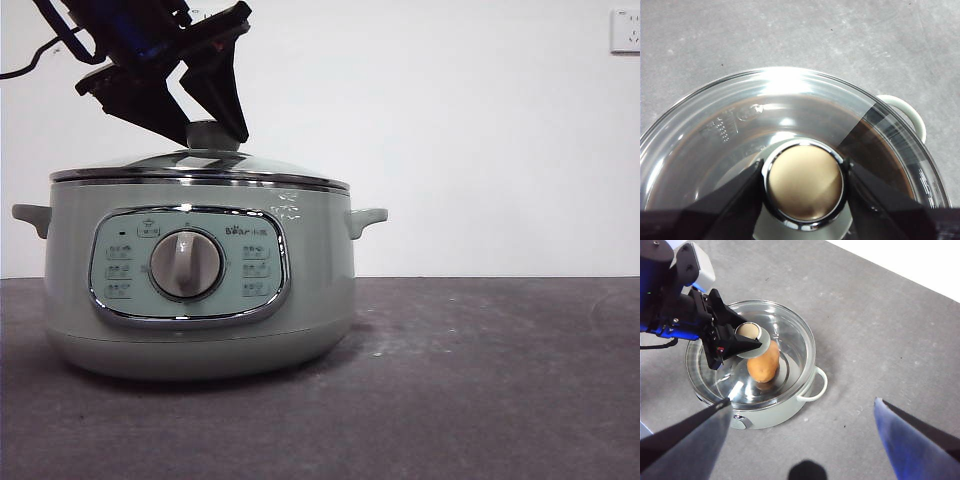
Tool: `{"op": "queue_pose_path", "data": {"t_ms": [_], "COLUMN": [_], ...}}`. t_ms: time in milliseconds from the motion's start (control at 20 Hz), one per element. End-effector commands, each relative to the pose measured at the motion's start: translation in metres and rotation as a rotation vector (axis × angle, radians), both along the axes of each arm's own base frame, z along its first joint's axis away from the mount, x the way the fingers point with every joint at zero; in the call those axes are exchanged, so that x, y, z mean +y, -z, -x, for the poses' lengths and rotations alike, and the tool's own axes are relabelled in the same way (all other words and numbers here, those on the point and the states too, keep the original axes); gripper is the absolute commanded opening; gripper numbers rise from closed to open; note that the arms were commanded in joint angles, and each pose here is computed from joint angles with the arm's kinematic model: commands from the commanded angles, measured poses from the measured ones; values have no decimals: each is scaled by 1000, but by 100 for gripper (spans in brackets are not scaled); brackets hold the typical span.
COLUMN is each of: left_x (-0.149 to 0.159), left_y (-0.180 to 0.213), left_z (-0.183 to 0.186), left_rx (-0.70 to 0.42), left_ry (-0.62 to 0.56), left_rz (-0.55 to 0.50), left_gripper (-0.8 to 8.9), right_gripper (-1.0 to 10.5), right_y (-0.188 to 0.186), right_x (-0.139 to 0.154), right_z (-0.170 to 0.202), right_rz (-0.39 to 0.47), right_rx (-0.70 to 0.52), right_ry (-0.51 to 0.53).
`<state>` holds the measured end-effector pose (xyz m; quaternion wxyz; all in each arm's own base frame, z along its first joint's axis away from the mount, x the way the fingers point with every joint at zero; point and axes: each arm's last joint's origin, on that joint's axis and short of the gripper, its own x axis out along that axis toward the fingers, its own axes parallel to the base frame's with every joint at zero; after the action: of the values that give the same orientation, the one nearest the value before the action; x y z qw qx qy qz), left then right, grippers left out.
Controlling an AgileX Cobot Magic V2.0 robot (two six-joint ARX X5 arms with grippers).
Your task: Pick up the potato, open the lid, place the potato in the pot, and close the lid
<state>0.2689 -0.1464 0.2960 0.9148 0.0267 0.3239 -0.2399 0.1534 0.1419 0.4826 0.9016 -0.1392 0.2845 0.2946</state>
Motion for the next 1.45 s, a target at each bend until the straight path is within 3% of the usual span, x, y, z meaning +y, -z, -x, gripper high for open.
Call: {"op": "queue_pose_path", "data": {"t_ms": [50, 100, 500, 850, 950, 1050, 1150, 1450], "left_x": [0, 0, 6, 49, 63, 73, 81, 92], "left_y": [-2, -2, -25, -87, -97, -102, -104, -87], "left_z": [1, 1, 13, 93, 118, 137, 148, 163], "left_rx": [-11, -13, -93, -239, -270, -299, -327, -373], "left_ry": [14, 14, 9, 0, -4, 8, -26, -74], "left_rz": [-9, -8, 44, 142, 149, 133, 84, 51], "left_gripper": [385, 442, 440, 432, 272, -11, -8, -8], "right_gripper": [472, 472, 472, 436, 249, 100, -3, -11], "right_y": [0, 0, 1, 5, 9, 16, 25, 81], "right_x": [0, 0, 0, -4, -7, -8, -11, -19], "right_z": [0, 0, 0, 4, 6, 8, 10, 19], "right_rz": [-11, -11, -10, 10, 14, 5, -17, -131], "right_rx": [2, 2, 20, 42, 45, 35, 13, -101], "right_ry": [10, 10, 19, 25, 26, 26, 25, 23]}}
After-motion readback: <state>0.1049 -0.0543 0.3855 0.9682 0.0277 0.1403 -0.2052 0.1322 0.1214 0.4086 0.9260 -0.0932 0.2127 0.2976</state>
